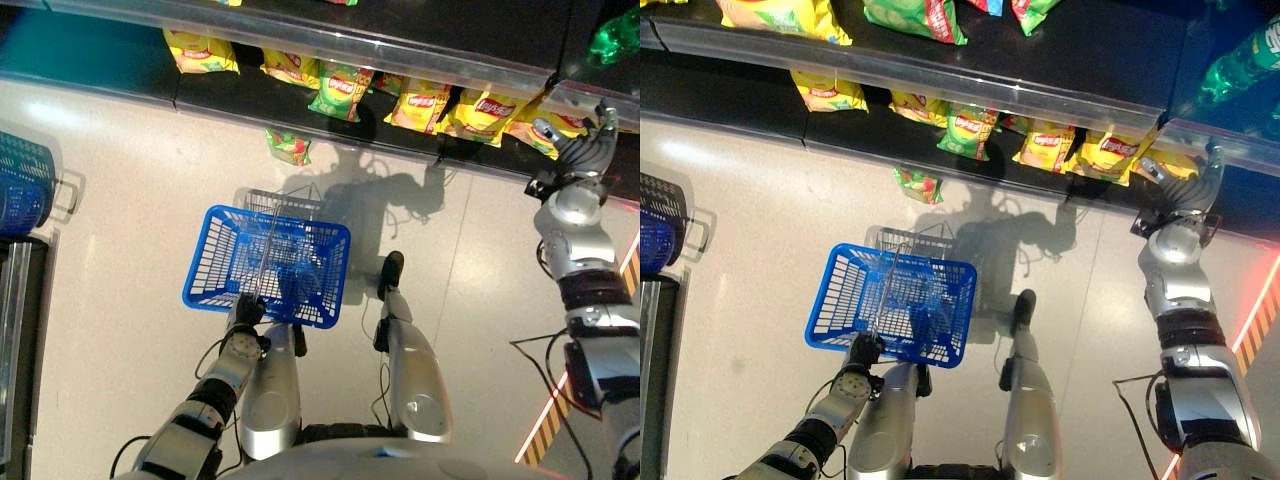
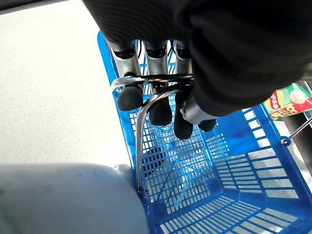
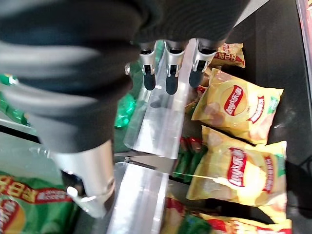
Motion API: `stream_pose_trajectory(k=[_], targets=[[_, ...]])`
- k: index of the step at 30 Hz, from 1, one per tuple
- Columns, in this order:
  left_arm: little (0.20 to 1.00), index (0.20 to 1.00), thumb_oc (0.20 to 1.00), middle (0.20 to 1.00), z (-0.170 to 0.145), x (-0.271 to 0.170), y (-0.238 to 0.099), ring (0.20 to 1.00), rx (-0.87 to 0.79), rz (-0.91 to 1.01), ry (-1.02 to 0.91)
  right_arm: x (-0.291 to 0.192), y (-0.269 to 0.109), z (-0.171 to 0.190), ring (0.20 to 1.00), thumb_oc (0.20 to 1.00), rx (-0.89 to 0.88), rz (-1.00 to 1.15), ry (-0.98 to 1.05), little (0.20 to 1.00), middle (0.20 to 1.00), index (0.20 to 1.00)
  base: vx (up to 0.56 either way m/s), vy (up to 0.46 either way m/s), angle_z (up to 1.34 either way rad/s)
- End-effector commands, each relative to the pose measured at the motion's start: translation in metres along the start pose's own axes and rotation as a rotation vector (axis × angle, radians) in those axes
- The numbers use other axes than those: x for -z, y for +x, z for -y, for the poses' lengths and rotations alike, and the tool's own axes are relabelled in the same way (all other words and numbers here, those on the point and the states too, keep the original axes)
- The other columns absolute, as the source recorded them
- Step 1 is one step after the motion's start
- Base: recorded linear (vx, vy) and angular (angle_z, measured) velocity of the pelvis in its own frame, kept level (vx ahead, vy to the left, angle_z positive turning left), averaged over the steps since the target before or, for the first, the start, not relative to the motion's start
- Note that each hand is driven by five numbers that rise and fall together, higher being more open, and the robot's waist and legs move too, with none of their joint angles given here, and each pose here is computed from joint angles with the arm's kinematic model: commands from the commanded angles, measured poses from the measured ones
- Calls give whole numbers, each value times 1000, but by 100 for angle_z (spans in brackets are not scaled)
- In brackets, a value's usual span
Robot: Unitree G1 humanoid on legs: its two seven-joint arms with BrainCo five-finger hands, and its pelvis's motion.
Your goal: Pick up the snacks into the basket
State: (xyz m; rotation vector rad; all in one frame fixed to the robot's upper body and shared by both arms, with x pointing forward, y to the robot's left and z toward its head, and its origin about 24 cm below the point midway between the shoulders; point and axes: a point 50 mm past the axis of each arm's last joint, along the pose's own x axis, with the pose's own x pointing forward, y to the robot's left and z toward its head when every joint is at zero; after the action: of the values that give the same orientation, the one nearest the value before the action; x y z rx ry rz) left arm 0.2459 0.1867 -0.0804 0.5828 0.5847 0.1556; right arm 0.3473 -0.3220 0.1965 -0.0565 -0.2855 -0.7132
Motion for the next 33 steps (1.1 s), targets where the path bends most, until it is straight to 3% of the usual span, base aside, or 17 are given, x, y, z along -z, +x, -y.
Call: stream_pose_trajectory(k=[1,14,21,33], targets=[[200,200,200,200,-4,36,-10,200,-16,-102,63,-44,22,12,1000,1000,23,112,24,1000,1000,1000,-9,10,8],[200,200,200,200,-8,33,-9,200,-33,-86,69,-74,38,8,1000,1000,23,138,30,1000,1000,1000,-3,-1,3],[200,200,200,200,-7,34,-9,200,-30,-97,46,-74,23,-2,1000,1000,-29,197,110,1000,1000,1000,0,0,0],[200,200,200,200,8,47,-16,200,53,-164,29,-55,4,14,1000,1000,-19,197,180,1000,1000,1000,-4,14,-7]])
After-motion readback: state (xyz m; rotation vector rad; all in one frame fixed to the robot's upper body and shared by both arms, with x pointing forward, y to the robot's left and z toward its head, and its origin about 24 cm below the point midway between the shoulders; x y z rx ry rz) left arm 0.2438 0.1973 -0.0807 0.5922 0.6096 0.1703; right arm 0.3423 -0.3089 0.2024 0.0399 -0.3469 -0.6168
